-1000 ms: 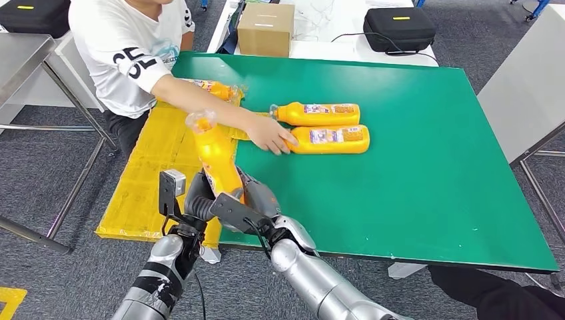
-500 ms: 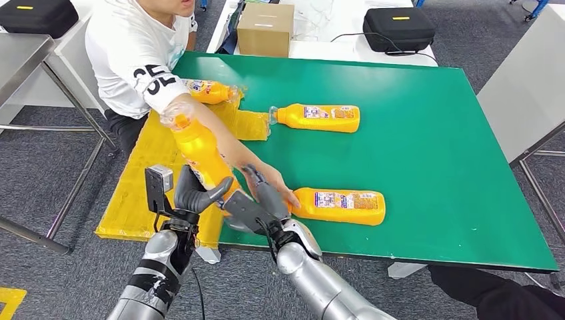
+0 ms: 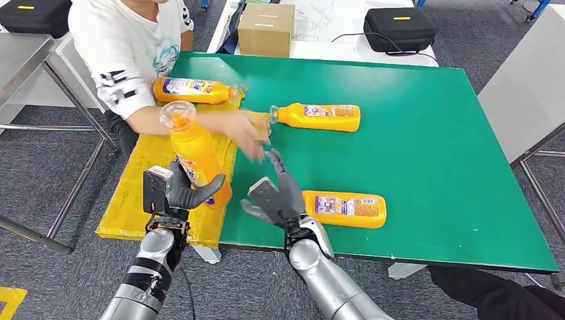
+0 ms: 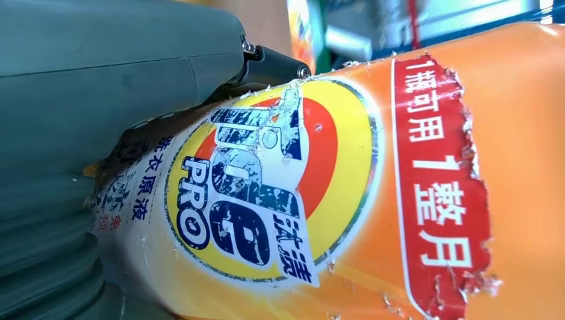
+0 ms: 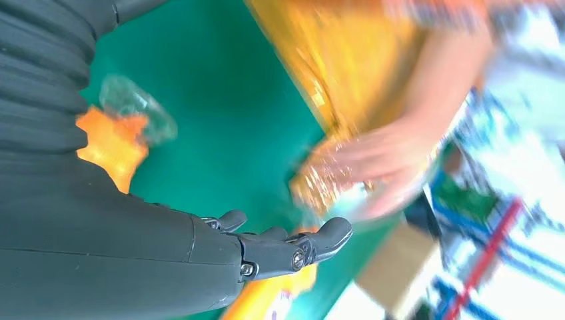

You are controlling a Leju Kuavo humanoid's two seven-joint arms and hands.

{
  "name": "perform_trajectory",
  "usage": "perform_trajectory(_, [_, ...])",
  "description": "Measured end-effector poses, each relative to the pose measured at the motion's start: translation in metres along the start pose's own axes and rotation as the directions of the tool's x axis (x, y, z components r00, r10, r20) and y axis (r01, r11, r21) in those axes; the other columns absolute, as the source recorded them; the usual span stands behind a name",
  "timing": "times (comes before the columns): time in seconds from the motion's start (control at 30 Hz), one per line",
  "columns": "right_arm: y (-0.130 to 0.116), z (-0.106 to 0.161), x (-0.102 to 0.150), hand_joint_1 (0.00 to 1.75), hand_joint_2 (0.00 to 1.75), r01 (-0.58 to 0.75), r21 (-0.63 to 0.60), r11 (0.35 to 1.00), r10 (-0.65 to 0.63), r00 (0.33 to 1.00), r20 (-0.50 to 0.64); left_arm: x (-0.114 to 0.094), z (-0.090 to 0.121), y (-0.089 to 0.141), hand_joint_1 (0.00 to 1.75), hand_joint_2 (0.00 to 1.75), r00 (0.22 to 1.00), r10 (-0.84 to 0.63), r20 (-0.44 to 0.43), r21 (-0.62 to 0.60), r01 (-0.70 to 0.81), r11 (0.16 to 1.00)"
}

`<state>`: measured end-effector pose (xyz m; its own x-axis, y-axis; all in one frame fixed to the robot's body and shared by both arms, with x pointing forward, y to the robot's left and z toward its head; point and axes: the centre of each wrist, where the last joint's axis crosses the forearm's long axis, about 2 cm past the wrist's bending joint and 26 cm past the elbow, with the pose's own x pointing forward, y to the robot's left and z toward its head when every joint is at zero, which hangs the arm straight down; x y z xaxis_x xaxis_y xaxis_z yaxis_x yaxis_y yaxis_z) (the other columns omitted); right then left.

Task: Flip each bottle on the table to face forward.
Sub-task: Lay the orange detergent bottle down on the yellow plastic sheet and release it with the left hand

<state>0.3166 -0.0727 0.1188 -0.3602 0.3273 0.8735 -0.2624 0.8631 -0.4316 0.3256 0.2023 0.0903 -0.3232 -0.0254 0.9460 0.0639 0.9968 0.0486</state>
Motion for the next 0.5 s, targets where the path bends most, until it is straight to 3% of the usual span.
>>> perform_trajectory(0.13, [-0.024, 0.001, 0.005, 0.00, 1.75, 0.064, -0.119, 0.991, -0.057, 0.996, 0.061, -0.004, -0.007, 0.031, 1.75, 1.75, 0.949, -0.308, 0.062, -0.022, 0.310, 0.951])
perform_trajectory(0.27, [-0.049, 0.001, 0.008, 0.00, 1.75, 0.105, -0.183, 0.978, -0.087, 0.991, 0.103, -0.013, -0.010, 0.068, 1.75, 1.75, 0.828, -0.552, 0.101, -0.099, 0.561, 0.822])
perform_trajectory(0.5, [-0.074, 0.003, 0.008, 0.00, 1.75, 0.122, -0.222, 0.967, -0.092, 0.985, 0.144, -0.028, 0.000, 0.125, 1.75, 1.75, 0.664, -0.740, 0.106, -0.211, 0.742, 0.636])
